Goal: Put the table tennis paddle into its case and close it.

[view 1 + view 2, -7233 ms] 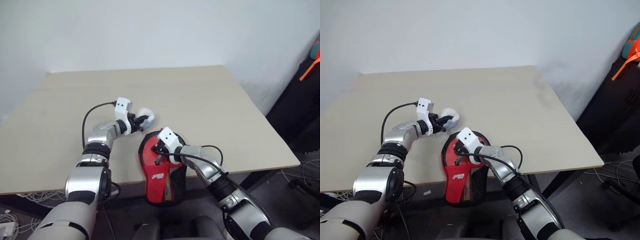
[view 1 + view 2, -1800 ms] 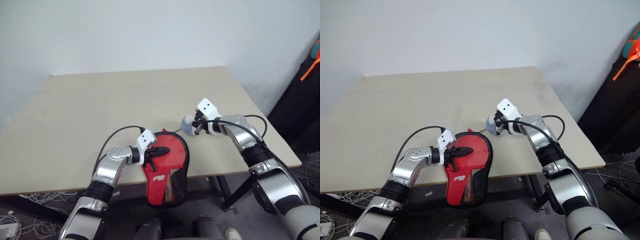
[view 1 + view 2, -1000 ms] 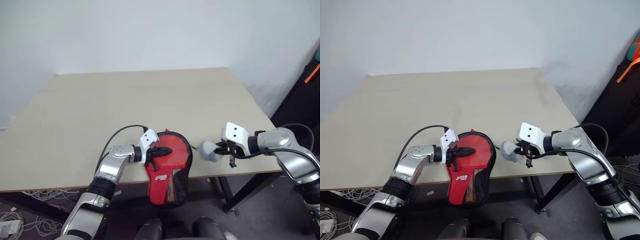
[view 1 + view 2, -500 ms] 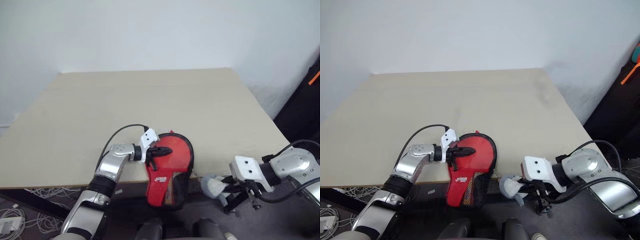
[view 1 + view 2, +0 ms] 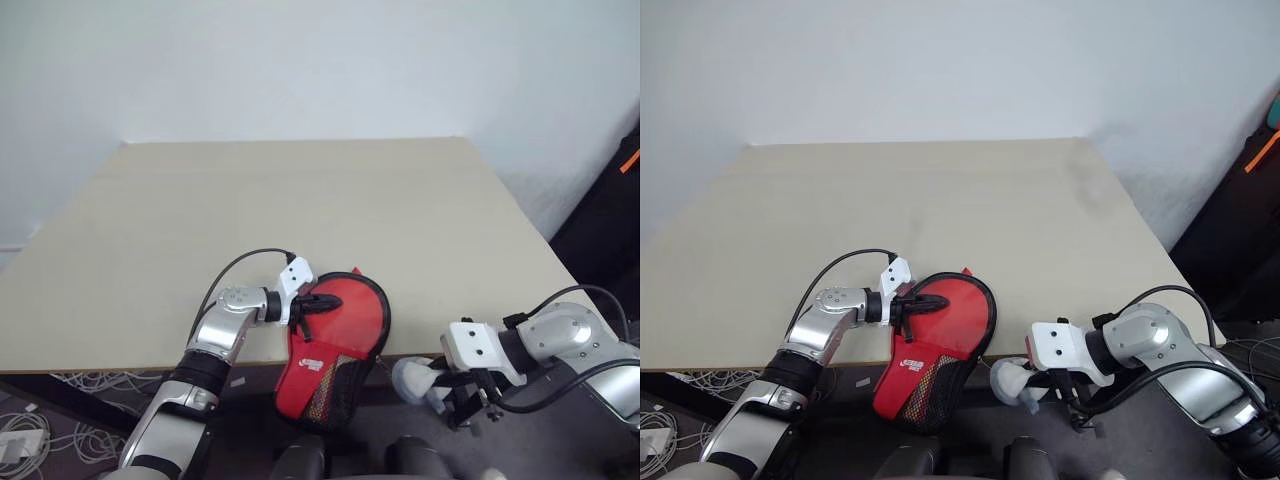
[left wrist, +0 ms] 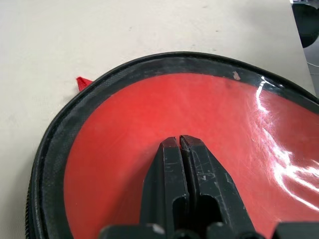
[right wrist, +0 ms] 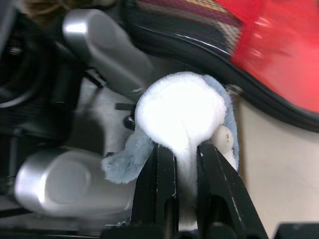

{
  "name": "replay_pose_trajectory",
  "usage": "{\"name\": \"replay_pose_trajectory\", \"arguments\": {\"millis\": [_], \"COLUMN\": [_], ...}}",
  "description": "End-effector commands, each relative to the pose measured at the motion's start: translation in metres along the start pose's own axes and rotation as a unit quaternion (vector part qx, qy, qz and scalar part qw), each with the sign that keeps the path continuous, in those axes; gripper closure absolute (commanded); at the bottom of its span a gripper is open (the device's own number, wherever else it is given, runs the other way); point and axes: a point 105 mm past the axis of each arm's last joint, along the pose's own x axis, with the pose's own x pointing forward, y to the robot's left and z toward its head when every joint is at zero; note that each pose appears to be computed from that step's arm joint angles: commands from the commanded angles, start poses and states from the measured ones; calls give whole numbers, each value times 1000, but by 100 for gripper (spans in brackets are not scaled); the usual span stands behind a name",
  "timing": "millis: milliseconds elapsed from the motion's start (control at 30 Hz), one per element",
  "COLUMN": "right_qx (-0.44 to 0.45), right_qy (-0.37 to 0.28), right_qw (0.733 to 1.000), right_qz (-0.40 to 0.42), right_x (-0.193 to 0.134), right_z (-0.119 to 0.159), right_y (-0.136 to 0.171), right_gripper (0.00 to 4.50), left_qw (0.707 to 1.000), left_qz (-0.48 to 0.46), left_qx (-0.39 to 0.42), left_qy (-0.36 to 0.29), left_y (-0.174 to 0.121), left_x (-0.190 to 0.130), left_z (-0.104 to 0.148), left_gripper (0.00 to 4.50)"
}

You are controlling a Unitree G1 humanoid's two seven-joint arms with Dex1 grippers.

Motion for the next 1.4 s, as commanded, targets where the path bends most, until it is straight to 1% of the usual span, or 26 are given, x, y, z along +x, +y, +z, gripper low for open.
{"name": "replay_pose_trajectory", "arguments": {"millis": [33, 133, 333, 400, 500, 633, 833, 1000, 1200, 1400], "right_qx": [-13, -10, -8, -1, -1, -11, -6, 2, 7, 2], "right_qy": [6, 3, -2, -12, -25, -26, -55, -48, -38, -42], "right_qw": [999, 999, 998, 999, 1000, 1000, 997, 996, 996, 989], "right_qz": [-33, -42, -54, -44, -8, 11, 56, 70, 82, 139], "right_x": [-4, -4, -6, -6, -7, -4, 6, 15, 18, 17], "right_z": [2, 2, 3, 8, 16, 21, 39, 38, 34, 39], "right_y": [-15, -21, -26, -24, -13, -5, 27, 45, 59, 92], "right_gripper": [446, 446, 446, 446, 446, 446, 446, 446, 446, 446], "left_qw": [999, 997, 995, 994, 993, 991, 989, 988, 986, 986], "left_qz": [-34, -63, -85, -91, -98, -101, -108, -118, -127, -134], "left_qx": [7, 20, 33, 35, 38, 47, 56, 56, 56, 58], "left_qy": [35, 40, 51, 56, 61, 70, 80, 86, 88, 84], "left_y": [-10, -16, -19, -19, -19, -15, -13, -14, -16, -19], "left_x": [3, 7, 13, 14, 16, 17, 18, 19, 22, 28], "left_z": [-12, -10, -10, -11, -11, -10, -10, -13, -14, -10], "left_gripper": [450, 450, 450, 450, 450, 450, 450, 450, 450, 450]}}
